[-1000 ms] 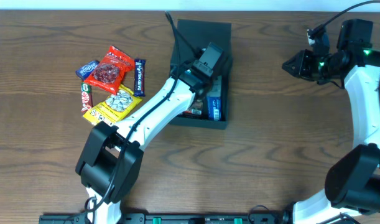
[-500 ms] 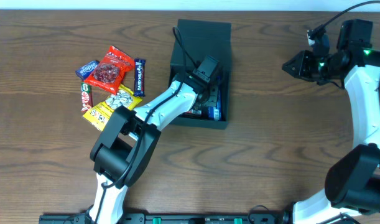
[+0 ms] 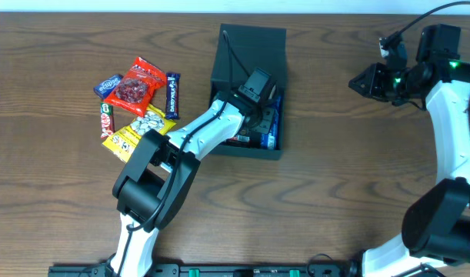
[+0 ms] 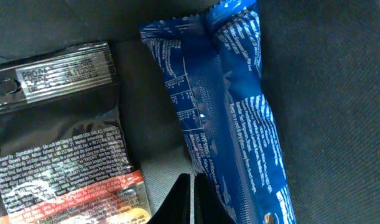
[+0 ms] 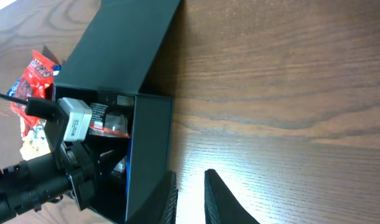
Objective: Pack container
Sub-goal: 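Move the left gripper to the snacks and grasp the Cadbury Dairy Milk bar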
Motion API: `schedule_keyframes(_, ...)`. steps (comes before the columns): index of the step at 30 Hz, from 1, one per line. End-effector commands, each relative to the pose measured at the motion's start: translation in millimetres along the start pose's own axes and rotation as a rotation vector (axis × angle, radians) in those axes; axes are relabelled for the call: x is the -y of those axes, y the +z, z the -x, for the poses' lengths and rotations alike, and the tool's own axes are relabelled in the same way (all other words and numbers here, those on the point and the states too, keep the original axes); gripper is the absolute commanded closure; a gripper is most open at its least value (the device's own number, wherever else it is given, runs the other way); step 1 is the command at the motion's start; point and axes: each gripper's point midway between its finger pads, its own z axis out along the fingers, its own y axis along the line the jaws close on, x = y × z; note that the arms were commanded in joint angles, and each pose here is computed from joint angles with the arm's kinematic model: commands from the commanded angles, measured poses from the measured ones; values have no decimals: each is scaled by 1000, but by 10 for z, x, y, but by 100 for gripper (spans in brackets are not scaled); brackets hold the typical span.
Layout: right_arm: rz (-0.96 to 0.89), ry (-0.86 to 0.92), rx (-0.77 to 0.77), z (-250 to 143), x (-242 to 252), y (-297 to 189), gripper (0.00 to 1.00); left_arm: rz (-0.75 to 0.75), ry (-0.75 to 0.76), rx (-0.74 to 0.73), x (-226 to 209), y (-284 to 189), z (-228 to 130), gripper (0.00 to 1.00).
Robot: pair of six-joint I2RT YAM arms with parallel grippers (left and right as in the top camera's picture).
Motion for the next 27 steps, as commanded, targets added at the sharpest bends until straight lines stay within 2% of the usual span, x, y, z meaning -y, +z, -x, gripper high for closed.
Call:
schedule_keyframes(1,2,-28,7,17,-34,-26,84,-19,32,-18,25,42,-43,94)
schedule_keyframes(6,2,-29,8,19,-34,-26,84,67,45,88,-28,-415,334,94)
schedule_keyframes(9,2,-30,10,23,-34,-26,84,181,36,227,-126,-1006,683,94)
schedule_keyframes(13,2,-31,10,24,-34,-26,84,455,-119,412,-724,-1843,922,94)
schedule_keyframes(15,2,-30,10,23,-34,-26,84,508,-180,424,-1019,-2039,916,94)
schedule_keyframes(19,2,-30,10,24,-34,-26,84,487,-289,306,-1589,-1959,715,94)
schedule_keyframes(22,2,-31,11,26,-34,-26,84,445,-279,189,-1874,-1674,525,91)
schedule_keyframes(25,2,-31,11,26,-35,-26,83,455,-297,52,-2172,-1303,234,81)
schedule_keyframes(27,2,-31,11,27,-35,-26,82,432,-277,-15,-2231,-1091,121,71)
